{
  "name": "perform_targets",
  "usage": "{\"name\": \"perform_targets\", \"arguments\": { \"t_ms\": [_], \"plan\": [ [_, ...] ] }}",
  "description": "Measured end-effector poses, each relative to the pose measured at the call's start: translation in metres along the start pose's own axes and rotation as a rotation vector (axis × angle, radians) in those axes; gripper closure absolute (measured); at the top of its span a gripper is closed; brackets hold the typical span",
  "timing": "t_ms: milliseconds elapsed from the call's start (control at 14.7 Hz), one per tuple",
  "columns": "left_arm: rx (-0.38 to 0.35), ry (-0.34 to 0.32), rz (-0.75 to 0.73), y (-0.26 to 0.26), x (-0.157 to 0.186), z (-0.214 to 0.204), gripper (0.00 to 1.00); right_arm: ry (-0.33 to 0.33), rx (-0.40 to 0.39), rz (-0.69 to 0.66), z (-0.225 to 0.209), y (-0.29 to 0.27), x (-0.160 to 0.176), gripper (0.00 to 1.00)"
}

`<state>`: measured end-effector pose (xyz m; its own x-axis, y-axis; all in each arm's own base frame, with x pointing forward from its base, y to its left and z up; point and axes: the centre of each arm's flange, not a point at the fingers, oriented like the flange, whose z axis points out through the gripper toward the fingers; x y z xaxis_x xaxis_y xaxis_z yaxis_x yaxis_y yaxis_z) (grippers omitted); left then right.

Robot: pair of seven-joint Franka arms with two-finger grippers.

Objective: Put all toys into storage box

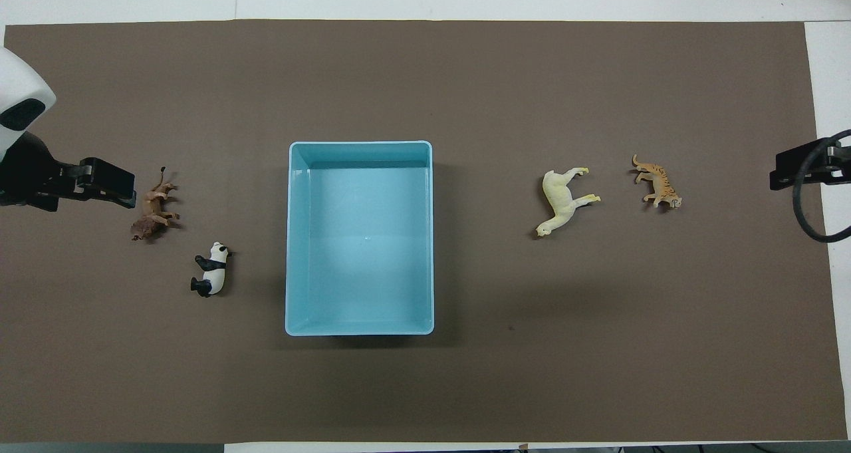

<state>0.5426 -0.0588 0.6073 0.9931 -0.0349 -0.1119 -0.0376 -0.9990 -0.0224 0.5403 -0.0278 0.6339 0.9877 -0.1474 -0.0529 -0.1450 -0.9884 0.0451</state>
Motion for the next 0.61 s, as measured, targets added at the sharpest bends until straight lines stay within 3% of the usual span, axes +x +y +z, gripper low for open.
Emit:
{"name": "perform_targets", "arguments": {
  "t_ms": [612],
  "plan": [
    [0.000,-0.006,-0.001,-0.0002,-0.0007,0.0005,0.00,0.010,0.001,0.005,-0.0047,0.0030,-0.0010,0.00]
  ]
}}
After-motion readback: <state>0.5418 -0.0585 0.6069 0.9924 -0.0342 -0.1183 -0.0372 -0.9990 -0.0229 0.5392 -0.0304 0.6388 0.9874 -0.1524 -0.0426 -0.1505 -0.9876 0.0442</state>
